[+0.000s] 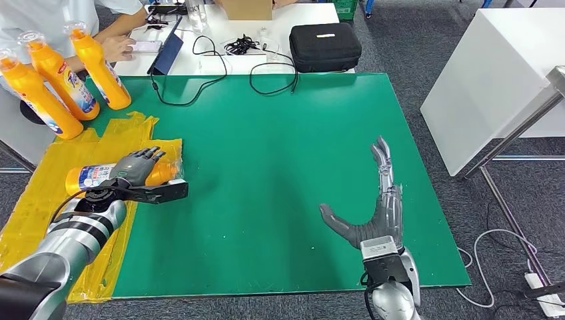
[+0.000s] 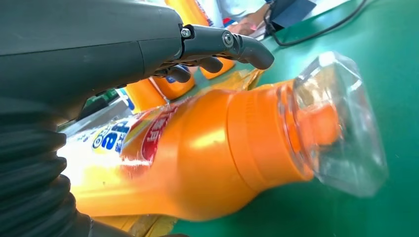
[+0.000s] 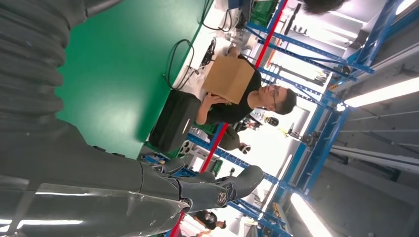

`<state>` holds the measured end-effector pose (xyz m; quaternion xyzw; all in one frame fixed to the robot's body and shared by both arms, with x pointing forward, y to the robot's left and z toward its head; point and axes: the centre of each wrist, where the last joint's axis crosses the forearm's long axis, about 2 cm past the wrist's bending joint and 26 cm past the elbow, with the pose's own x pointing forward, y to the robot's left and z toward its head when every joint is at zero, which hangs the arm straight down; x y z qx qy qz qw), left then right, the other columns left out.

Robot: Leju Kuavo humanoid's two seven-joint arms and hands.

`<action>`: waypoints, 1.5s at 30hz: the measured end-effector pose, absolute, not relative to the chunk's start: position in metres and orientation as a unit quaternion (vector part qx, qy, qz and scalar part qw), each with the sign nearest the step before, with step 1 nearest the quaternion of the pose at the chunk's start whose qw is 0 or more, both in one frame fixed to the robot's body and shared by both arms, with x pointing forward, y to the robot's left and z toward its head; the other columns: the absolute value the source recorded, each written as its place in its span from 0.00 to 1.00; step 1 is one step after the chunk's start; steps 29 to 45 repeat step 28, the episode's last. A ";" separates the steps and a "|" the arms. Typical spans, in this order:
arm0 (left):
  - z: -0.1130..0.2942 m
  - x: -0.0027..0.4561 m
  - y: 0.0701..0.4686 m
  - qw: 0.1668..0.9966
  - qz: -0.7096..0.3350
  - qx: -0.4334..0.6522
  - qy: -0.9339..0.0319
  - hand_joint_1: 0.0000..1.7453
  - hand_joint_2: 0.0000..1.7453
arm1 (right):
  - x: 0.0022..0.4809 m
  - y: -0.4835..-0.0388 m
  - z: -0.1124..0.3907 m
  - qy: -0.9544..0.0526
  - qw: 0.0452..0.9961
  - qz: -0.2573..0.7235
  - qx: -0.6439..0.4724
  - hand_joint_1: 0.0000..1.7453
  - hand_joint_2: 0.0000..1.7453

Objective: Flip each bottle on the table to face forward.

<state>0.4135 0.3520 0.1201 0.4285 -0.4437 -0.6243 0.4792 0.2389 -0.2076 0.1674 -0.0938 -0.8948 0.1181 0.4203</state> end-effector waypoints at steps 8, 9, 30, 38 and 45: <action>0.113 0.406 0.338 0.497 -0.573 0.388 -0.524 0.00 1.00 | 0.238 -0.208 0.166 -0.887 0.437 0.113 -0.098 0.00 1.00; 0.109 0.402 0.331 0.503 -0.556 0.356 -0.557 0.00 1.00 | 0.237 -0.208 0.165 -0.884 0.444 0.109 -0.098 0.00 1.00; 0.154 0.257 0.231 0.478 -0.145 -0.045 -0.865 0.00 1.00 | 0.202 -0.224 0.141 -0.849 0.514 0.065 -0.103 0.00 1.00; 0.154 0.257 0.231 0.478 -0.145 -0.045 -0.865 0.00 1.00 | 0.202 -0.224 0.141 -0.849 0.514 0.065 -0.103 0.00 1.00; 0.154 0.257 0.231 0.478 -0.145 -0.045 -0.865 0.00 1.00 | 0.202 -0.224 0.141 -0.849 0.514 0.065 -0.103 0.00 1.00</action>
